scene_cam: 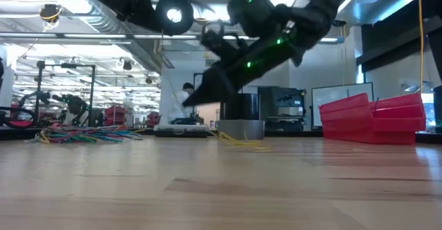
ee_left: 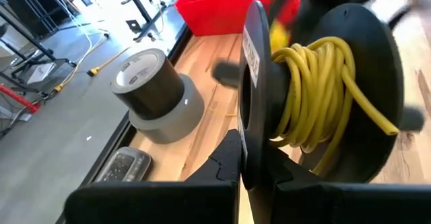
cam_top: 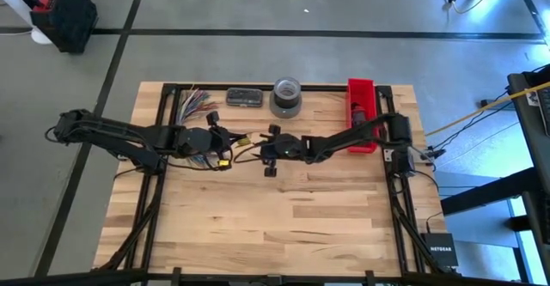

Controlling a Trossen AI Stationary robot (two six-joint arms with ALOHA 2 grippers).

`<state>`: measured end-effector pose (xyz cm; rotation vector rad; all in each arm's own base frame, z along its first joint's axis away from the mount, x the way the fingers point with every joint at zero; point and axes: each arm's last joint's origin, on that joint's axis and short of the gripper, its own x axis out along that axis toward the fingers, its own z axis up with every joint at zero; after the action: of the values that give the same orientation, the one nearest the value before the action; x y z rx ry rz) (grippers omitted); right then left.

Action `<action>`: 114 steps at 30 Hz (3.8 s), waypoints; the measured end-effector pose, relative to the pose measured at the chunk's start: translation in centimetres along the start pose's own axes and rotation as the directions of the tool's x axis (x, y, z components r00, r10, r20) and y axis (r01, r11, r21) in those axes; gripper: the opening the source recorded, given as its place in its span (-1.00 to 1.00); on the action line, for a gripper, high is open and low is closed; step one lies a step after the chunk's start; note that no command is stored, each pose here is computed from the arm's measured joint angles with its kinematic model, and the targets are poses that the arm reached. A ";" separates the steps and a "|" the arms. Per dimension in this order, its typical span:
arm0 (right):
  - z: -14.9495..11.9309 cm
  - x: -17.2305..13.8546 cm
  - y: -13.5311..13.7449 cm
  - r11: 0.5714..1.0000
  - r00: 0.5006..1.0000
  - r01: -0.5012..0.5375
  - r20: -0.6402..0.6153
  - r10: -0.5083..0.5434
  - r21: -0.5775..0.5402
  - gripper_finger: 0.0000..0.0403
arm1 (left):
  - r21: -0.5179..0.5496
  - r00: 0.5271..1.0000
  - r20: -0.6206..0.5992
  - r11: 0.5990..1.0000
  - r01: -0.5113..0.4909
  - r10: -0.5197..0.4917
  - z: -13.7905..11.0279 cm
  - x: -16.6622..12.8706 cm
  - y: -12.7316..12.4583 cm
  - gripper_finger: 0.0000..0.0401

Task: Coil cords
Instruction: Coil the yellow wire onto the spool

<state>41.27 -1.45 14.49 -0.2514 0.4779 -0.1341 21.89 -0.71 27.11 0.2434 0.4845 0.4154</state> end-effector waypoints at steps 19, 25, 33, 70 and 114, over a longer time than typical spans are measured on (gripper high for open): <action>0.1 1.5 0.3 1.000 1.000 0.002 -0.007 -0.002 0.002 -0.64 | 0.006 1.000 0.005 1.000 0.002 -0.002 0.0 0.0 0.0 -1.00; 0.1 1.3 0.1 0.994 0.995 0.082 -0.049 -0.086 -0.074 -0.95 | 0.013 1.000 0.003 1.000 0.002 -0.002 0.0 0.0 -0.1 -1.00; 3.2 -3.0 -1.9 0.963 0.964 0.233 -0.097 -0.247 -0.133 -0.96 | 0.042 0.999 -0.042 0.999 0.007 -0.005 -0.5 0.0 -0.1 -1.00; 8.9 -10.0 1.0 0.993 0.943 0.075 0.316 -0.100 0.092 -0.95 | 0.061 0.997 -0.062 0.997 -0.049 0.052 -1.1 5.2 -1.0 -1.00; 8.2 -3.7 3.2 0.999 0.956 -0.016 0.294 0.001 0.048 -0.95 | -0.075 0.987 0.159 0.997 -0.003 0.015 1.6 1.3 -0.7 -1.00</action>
<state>42.06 3.98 22.30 -0.2156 0.1785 -0.0980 24.01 -0.95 27.76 0.2047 0.3105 0.4181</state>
